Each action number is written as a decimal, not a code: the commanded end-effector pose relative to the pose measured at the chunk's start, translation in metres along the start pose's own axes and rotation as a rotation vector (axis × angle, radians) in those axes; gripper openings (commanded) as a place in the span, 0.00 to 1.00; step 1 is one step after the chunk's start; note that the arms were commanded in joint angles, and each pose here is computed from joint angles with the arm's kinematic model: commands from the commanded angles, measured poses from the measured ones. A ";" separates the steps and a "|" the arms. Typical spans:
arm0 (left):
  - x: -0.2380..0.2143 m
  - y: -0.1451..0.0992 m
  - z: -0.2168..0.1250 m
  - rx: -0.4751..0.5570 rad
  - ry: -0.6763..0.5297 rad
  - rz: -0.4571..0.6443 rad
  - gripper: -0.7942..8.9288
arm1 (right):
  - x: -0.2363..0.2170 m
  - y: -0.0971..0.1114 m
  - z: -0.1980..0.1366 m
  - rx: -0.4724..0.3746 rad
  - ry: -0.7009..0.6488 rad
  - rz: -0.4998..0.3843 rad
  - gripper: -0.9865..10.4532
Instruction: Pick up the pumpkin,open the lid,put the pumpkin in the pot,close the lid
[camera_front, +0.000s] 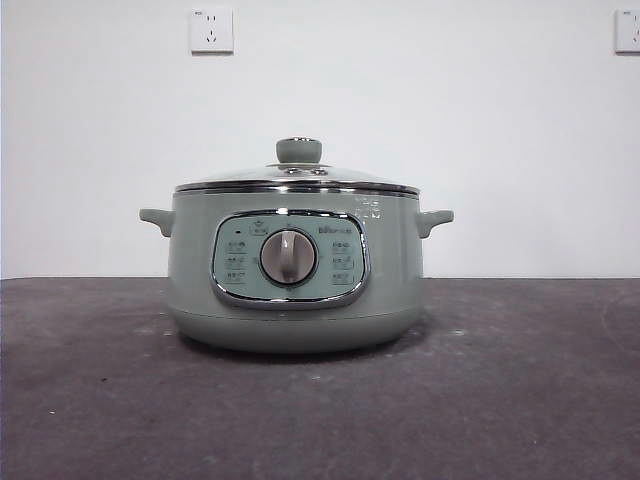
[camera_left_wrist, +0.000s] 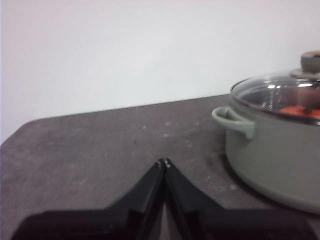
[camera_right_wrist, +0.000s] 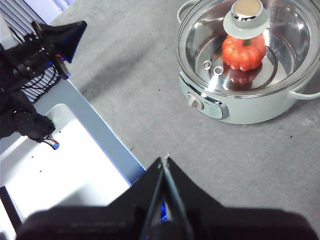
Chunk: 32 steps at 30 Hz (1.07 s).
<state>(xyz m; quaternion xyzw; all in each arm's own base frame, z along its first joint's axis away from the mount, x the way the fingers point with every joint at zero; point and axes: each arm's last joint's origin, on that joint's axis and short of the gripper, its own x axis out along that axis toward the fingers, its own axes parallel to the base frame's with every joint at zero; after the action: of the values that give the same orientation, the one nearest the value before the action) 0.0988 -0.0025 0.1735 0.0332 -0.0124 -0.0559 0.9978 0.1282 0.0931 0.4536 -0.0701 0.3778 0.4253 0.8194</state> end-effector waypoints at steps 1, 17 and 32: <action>-0.001 0.000 -0.009 -0.023 0.021 0.021 0.08 | 0.000 0.000 -0.002 0.003 0.014 0.001 0.09; -0.003 -0.001 -0.026 -0.043 0.199 0.011 0.08 | 0.000 0.000 -0.002 0.003 0.014 0.000 0.09; -0.003 -0.001 -0.026 -0.043 0.199 0.011 0.08 | 0.000 0.000 -0.002 0.003 0.014 0.000 0.09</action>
<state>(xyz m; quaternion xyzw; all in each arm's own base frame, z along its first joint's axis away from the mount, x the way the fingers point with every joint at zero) 0.0954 -0.0020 0.1523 0.0205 0.0806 -0.0496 0.9953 0.1280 0.0929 0.4537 -0.0701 0.3774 0.4252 0.8197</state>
